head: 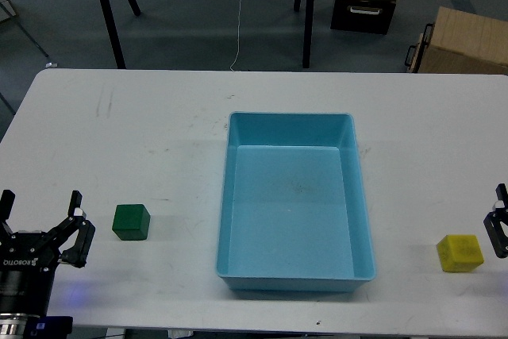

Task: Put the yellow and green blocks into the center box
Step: 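Raise the right gripper above the yellow cube, then lower the right gripper onto the yellow cube and close it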

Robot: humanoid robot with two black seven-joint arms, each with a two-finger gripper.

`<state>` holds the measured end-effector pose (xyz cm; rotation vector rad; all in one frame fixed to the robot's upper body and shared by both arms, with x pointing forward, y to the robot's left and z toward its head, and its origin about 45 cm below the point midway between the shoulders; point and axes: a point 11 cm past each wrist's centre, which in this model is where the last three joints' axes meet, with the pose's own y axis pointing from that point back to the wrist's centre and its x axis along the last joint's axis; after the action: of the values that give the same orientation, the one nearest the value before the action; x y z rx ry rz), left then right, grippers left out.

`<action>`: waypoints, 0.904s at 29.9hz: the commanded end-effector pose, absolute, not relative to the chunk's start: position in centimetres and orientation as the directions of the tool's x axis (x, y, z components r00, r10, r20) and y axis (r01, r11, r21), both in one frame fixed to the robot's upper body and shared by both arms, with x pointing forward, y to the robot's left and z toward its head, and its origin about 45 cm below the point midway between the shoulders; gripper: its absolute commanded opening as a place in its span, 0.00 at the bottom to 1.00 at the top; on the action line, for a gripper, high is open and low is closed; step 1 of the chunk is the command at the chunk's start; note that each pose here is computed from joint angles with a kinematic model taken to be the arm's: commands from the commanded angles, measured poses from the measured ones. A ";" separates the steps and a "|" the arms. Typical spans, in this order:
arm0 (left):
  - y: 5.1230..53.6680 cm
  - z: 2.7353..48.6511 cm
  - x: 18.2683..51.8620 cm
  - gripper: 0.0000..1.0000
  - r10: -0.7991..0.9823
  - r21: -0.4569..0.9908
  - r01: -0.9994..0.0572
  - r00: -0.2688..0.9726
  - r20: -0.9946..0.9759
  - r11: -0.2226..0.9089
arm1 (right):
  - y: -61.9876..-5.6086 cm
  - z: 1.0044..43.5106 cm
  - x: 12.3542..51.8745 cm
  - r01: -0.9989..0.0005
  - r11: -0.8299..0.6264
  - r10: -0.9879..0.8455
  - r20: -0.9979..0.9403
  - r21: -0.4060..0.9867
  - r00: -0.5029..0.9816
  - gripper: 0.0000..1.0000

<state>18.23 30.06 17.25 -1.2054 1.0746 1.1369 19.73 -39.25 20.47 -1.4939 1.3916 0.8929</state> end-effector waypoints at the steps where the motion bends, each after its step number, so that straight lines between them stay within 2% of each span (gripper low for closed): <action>1: 30.2 16.6 19.1 1.00 0.069 -0.120 -0.993 0.121 -0.990 0.017 | -39.7 23.6 23.7 -0.987 -0.132 -0.515 -0.845 -0.088 0.145 1.00; 6: 29.9 16.8 19.6 1.00 0.056 -0.134 -0.991 0.134 -0.989 0.014 | -38.8 27.7 28.8 -0.954 -0.298 -0.681 -0.697 -0.016 0.224 1.00; 12: 29.6 17.3 20.1 1.00 0.050 -0.158 -0.987 0.159 -0.986 0.018 | -35.5 27.9 31.5 -0.869 -0.451 -0.787 -0.550 0.205 0.279 1.00; 17: 29.2 17.7 20.7 1.00 0.042 -0.176 -0.984 0.178 -0.983 0.031 | -34.0 28.3 33.5 -0.786 -0.490 -0.869 -0.287 0.378 0.403 1.00; 23: 28.6 17.7 20.9 1.00 0.034 -0.177 -0.983 0.178 -0.983 0.047 | -33.1 27.5 34.4 -0.658 -0.437 -0.805 0.060 0.613 0.590 1.00; 27: 28.4 17.7 21.1 1.00 0.043 -0.180 -0.982 0.183 -0.982 0.056 | -33.2 26.9 33.8 -0.577 -0.383 -0.623 0.259 0.721 0.738 1.00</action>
<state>20.92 28.51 17.72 -1.2276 1.0702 1.0604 34.33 -33.00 27.38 -3.4124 1.6944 0.3777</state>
